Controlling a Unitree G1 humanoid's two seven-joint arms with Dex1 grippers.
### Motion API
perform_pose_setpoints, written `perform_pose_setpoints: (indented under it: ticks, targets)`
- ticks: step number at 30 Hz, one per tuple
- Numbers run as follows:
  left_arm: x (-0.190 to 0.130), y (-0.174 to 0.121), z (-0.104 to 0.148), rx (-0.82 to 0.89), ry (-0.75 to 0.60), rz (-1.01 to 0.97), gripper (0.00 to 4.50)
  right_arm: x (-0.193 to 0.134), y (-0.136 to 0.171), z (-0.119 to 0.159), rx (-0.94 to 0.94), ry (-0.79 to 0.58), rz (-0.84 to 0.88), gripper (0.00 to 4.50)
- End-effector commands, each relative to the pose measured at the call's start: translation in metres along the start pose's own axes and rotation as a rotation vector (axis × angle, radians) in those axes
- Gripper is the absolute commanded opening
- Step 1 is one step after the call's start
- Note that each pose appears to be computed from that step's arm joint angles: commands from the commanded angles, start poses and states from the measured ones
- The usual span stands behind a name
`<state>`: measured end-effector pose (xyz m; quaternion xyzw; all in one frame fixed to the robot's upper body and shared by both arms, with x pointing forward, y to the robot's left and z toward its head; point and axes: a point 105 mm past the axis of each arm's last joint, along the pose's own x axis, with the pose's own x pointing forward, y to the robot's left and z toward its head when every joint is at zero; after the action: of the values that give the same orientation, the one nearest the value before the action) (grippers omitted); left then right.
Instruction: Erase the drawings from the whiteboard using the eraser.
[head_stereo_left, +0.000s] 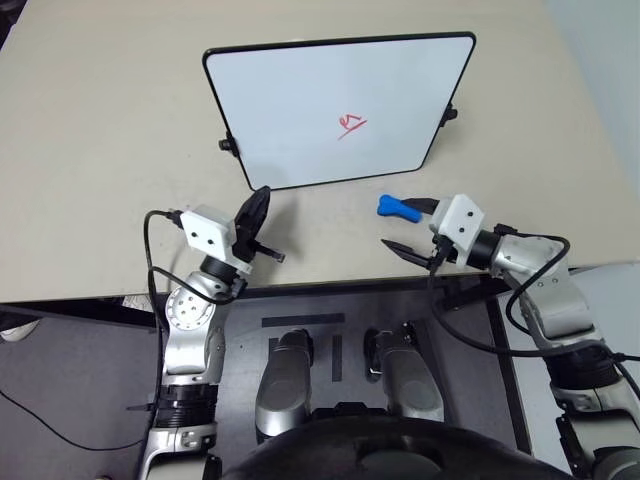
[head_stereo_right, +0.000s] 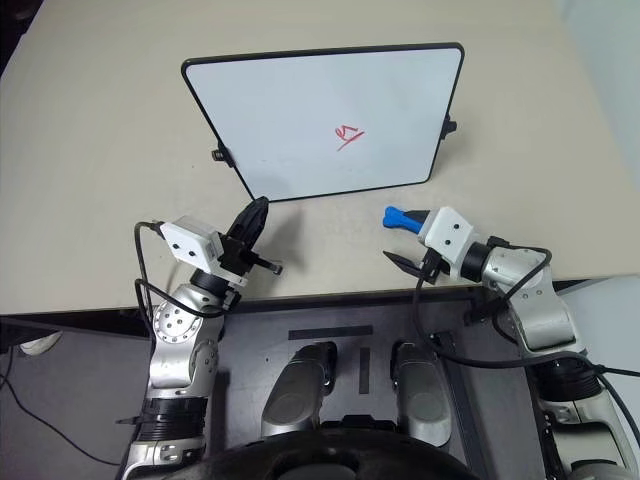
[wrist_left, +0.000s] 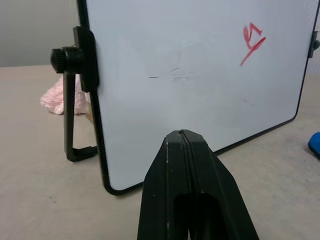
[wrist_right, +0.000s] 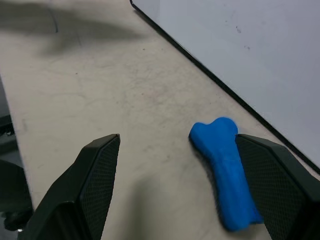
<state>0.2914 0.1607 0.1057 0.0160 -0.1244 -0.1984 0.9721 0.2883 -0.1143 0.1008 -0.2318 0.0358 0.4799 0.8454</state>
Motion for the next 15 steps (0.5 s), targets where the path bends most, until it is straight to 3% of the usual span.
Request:
perform_pose_setpoints:
  ticks: [1, 15]
  targets:
    - [0.004, -0.003, 0.008, 0.007, -0.043, -0.007, 0.00, 0.000, -0.003, -0.001, -0.030, 0.011, 0.028, 3.89]
    - [0.003, -0.006, 0.006, -0.006, -0.052, 0.015, 0.00, 0.005, -0.017, -0.016, -0.029, 0.064, 0.023, 3.89]
